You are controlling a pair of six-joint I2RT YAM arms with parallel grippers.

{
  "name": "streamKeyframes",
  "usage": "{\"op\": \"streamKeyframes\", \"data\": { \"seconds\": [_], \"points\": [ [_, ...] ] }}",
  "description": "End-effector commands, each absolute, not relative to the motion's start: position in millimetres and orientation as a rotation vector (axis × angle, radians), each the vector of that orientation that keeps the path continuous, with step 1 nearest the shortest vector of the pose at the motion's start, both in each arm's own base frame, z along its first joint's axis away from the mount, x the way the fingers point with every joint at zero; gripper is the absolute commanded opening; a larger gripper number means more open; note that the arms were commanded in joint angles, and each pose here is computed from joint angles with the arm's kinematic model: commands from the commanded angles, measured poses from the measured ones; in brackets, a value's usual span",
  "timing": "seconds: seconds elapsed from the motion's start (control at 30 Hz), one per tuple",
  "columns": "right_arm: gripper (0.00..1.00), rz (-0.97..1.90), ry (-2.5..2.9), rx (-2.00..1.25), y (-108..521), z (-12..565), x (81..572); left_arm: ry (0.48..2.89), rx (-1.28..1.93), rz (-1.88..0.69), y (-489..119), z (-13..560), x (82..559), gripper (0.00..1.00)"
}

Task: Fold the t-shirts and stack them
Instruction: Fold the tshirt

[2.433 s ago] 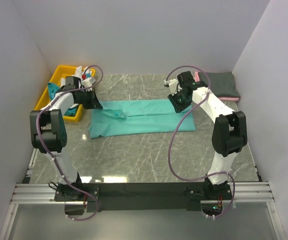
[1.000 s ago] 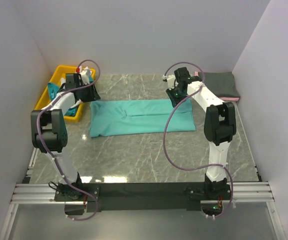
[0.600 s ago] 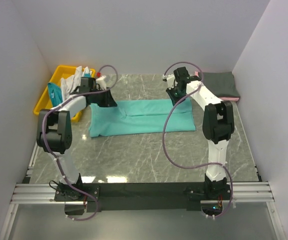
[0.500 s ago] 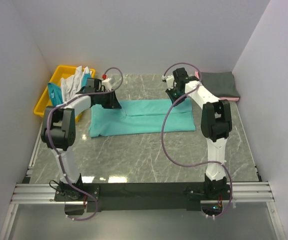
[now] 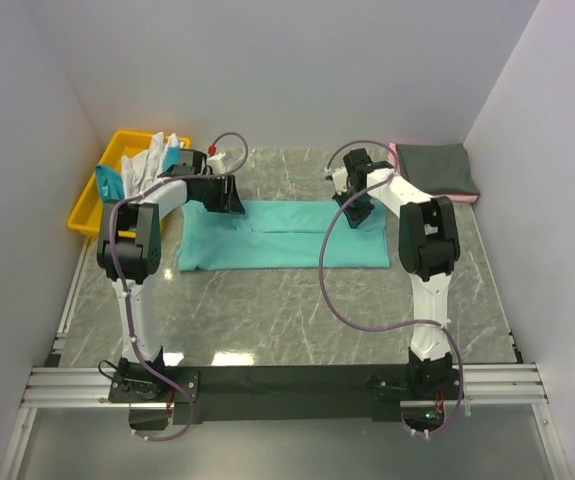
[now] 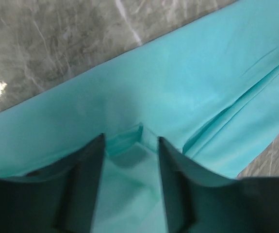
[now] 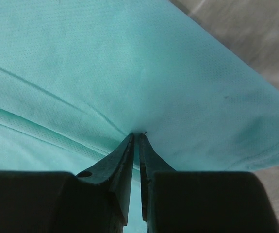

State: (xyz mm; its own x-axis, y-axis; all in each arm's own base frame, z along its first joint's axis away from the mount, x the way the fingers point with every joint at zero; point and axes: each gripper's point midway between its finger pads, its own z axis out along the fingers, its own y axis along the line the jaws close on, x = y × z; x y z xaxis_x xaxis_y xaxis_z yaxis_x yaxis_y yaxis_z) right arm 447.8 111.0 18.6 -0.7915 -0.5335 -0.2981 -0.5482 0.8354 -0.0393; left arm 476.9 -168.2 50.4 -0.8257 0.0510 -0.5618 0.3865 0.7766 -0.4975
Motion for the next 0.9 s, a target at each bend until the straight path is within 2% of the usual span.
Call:
{"op": "streamKeyframes", "data": {
  "seconds": [0.0, 0.13, 0.23, 0.37, 0.4, 0.43, 0.57, 0.67, 0.7, 0.87],
  "points": [
    [0.16, 0.068, 2.800, -0.848, 97.3, 24.1, 409.8, 2.214, 0.428, -0.740, -158.8, 145.6, 490.7, 0.58],
    [0.15, 0.100, 2.841, -0.887, 92.8, 24.1, 370.1, 2.123, 0.340, -0.717, -130.4, 189.5, 492.4, 0.62],
    [0.13, 0.166, 2.877, -0.944, 95.8, 24.2, 336.3, 2.129, 0.320, -0.650, -109.7, 196.9, 478.4, 0.58],
    [0.12, 0.457, 2.865, -1.187, 125.1, 40.7, 269.9, 2.296, 0.290, -0.608, -106.5, 160.2, 441.7, 0.51],
    [0.12, 0.575, 2.811, -1.217, 135.8, 52.9, 262.2, 2.343, 0.291, -0.623, -107.9, 147.7, 433.6, 0.53],
    [0.12, 0.618, 2.791, -1.206, 138.8, 61.3, 261.8, 2.397, 0.277, -0.641, -111.4, 136.4, 422.7, 0.64],
    [0.12, 0.631, 2.751, -0.961, 122.6, 90.9, 301.2, 2.524, 0.203, -0.590, -115.6, 87.2, 392.3, 0.67],
    [0.12, 0.514, 2.718, -0.835, 104.5, 99.6, 335.1, 2.545, 0.163, -0.476, -114.3, 71.4, 392.8, 0.62],
    [0.12, 0.466, 2.724, -0.825, 101.0, 95.8, 340.5, 2.568, 0.140, -0.448, -112.9, 62.9, 394.2, 0.52],
    [0.09, 0.341, 2.821, -0.822, 96.5, 60.7, 350.0, 2.602, 0.113, -0.309, -102.6, 46.1, 419.5, 0.35]
  ]
}}
